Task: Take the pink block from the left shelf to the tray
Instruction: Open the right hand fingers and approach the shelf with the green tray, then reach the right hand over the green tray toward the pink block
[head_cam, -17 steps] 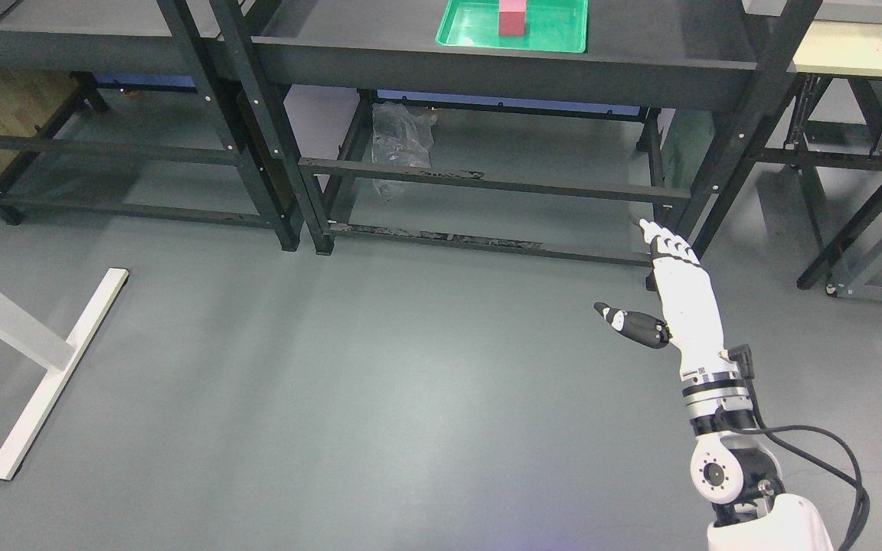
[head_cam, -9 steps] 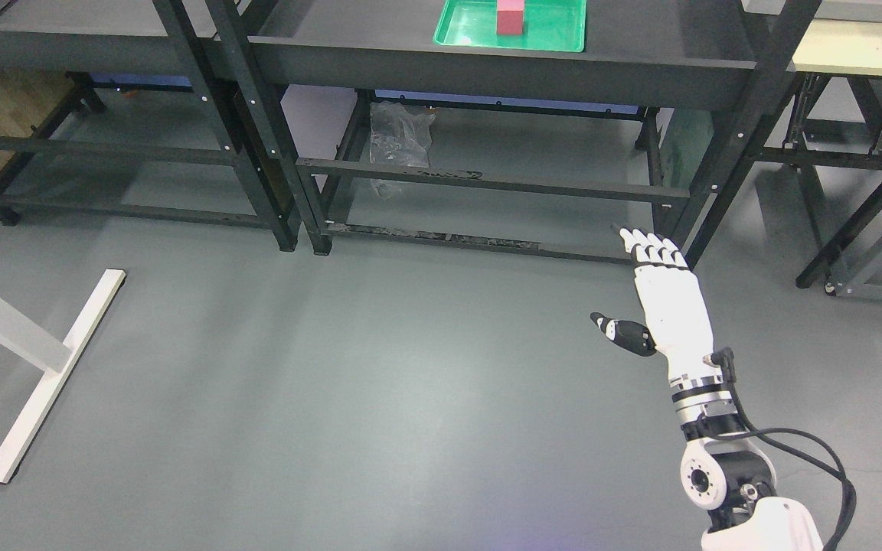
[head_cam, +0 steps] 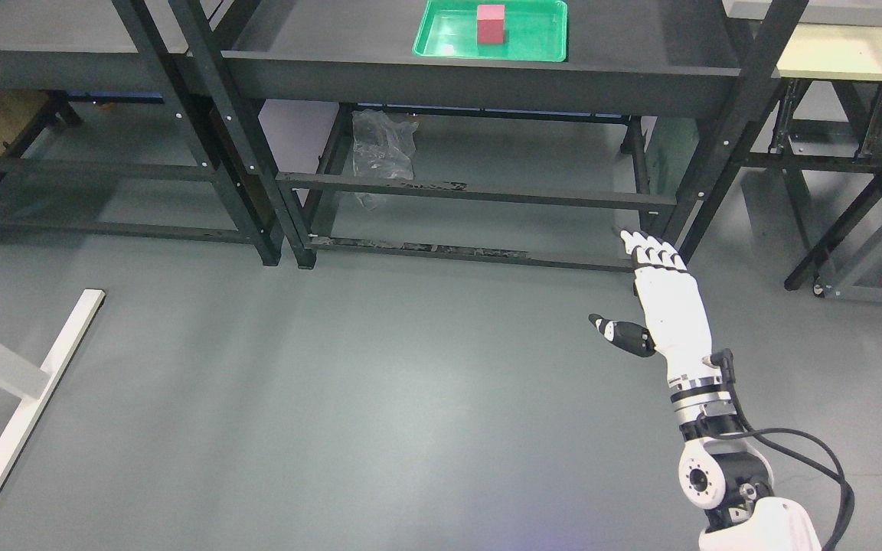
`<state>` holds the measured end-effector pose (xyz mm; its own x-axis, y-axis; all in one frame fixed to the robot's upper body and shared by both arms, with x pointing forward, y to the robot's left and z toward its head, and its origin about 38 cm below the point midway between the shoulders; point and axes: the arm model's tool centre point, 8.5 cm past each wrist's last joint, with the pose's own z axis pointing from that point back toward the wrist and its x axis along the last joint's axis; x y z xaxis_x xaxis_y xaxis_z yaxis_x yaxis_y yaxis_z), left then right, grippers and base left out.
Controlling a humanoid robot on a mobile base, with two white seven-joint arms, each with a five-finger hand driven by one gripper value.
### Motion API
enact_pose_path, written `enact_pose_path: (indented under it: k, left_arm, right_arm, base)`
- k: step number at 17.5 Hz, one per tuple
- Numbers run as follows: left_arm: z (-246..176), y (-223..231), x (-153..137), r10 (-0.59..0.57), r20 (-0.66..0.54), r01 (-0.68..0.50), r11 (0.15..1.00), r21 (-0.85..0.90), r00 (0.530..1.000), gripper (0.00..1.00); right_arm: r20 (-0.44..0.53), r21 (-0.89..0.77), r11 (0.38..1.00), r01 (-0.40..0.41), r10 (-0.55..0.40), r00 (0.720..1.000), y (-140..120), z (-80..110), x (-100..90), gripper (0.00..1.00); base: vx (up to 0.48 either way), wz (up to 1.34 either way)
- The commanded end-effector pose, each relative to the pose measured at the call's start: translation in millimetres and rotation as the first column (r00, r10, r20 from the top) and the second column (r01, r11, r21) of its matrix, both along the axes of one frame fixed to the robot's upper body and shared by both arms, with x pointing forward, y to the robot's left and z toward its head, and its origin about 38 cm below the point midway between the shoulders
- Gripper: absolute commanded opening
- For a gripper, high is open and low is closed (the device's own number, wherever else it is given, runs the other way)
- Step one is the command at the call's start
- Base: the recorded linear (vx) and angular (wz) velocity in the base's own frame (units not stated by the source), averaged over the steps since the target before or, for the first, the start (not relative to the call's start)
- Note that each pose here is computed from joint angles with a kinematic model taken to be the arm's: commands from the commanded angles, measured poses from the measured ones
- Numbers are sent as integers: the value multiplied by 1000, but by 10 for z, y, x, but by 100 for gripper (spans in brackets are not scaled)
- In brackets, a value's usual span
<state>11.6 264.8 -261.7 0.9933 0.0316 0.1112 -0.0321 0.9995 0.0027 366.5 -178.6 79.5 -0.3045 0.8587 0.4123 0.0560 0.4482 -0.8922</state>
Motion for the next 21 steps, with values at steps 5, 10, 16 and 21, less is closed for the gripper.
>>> enact_pose_path:
  k: [5, 10, 16, 21]
  left_arm:
    - [18, 115, 269, -6, 50, 5, 1000, 19, 999, 100]
    - [18, 115, 269, -5, 50, 4, 1000, 19, 999, 100]
    - [18, 115, 269, -6, 50, 5, 1000, 19, 999, 100]
    - [18, 115, 269, -5, 50, 4, 1000, 19, 999, 100]
  right_arm:
    - [10, 8, 1000, -3, 3, 1000, -41, 59, 55, 100]
    - [7, 8, 1000, -1, 1, 1000, -44, 42, 47, 100]
    - [2, 7, 1000, 0, 0, 1000, -46, 29, 38, 100]
    - [1, 9, 1000, 3, -3, 1000, -53, 30, 44, 100]
  base:
    - [108, -25]
    - [84, 186]
    - [124, 218]
    - [215, 64]
